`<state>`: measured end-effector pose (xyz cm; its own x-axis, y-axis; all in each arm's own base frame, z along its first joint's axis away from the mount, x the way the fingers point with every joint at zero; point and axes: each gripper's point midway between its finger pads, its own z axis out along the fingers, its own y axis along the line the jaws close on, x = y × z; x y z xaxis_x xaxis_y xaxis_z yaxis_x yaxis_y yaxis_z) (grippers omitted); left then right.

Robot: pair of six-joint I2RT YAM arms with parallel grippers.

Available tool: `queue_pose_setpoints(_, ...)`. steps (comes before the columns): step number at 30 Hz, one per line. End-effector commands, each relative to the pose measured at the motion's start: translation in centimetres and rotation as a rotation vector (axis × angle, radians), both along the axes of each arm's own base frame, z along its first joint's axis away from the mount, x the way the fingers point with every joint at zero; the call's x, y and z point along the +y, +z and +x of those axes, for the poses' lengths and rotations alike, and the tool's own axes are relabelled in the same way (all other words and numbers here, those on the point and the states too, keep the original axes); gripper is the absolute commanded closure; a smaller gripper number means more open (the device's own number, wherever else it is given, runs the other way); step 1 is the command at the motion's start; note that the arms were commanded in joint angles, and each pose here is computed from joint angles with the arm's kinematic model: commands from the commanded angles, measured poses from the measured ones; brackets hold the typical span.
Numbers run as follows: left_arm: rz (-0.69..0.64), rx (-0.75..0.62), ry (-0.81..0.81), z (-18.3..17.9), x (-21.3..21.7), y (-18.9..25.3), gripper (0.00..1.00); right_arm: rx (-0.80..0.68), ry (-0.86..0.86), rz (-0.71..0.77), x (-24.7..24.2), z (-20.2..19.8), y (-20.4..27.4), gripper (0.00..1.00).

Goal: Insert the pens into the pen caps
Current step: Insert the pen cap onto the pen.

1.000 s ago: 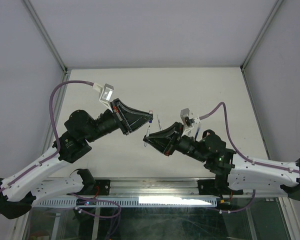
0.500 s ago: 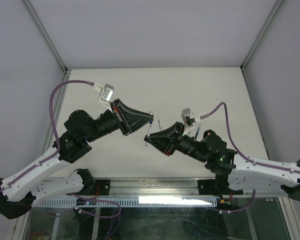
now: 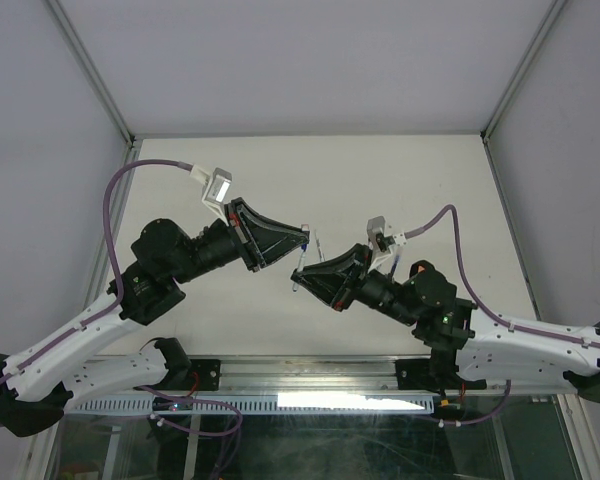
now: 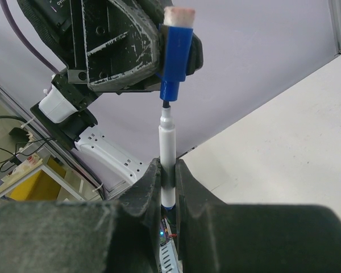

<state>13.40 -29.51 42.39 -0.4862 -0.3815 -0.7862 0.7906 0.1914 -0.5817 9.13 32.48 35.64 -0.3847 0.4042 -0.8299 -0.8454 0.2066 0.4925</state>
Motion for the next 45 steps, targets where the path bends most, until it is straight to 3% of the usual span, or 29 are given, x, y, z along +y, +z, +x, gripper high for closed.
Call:
queue_pose_setpoints(1,-0.039,-0.021,-0.005,-0.2,0.3,1.0,1.00,0.000,-0.015,0.058,-0.8,0.0,1.4,1.00)
queue_pose_setpoints(45,0.047,-0.025,-0.108,-0.8,-1.8,-1.4,1.00,0.033,-0.166,0.052,-3.4,2.1,2.0,1.00)
